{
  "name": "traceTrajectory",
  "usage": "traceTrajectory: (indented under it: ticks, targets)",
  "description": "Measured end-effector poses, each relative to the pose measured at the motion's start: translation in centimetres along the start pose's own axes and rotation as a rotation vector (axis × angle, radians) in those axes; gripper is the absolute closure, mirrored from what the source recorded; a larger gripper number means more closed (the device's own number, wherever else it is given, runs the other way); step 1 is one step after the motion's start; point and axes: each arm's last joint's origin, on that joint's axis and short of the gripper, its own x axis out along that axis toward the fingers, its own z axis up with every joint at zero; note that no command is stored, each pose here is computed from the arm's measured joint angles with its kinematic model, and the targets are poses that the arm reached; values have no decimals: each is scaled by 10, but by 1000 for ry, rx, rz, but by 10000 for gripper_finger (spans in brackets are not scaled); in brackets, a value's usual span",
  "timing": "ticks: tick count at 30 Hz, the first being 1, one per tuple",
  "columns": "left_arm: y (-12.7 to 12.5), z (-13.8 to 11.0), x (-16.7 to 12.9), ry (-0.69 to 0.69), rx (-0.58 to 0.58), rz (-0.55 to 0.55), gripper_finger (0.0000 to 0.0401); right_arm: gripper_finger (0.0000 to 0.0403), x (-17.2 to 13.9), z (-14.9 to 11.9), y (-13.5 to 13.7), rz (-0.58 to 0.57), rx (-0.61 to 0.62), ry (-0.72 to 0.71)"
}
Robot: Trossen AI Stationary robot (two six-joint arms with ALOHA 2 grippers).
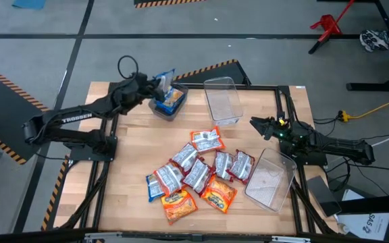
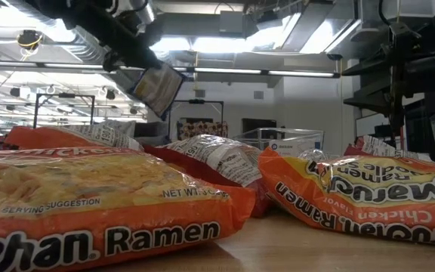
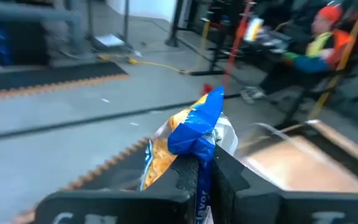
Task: Sort Maruchan noodles
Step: Put the blue noodle pack into the black bin
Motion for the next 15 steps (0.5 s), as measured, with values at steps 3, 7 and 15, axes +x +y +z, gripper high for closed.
traceTrajectory:
  ticks: [3,7,15]
  targets:
    - [1,10,10,-10,95,36,393,125,0,0,0,0,0,0]
    - [-2,16,27,40,251,111,393,125,0,0,0,0,0,0]
    - [-15,4,68,144,535,159,393,125,0,0,0,0,8,0]
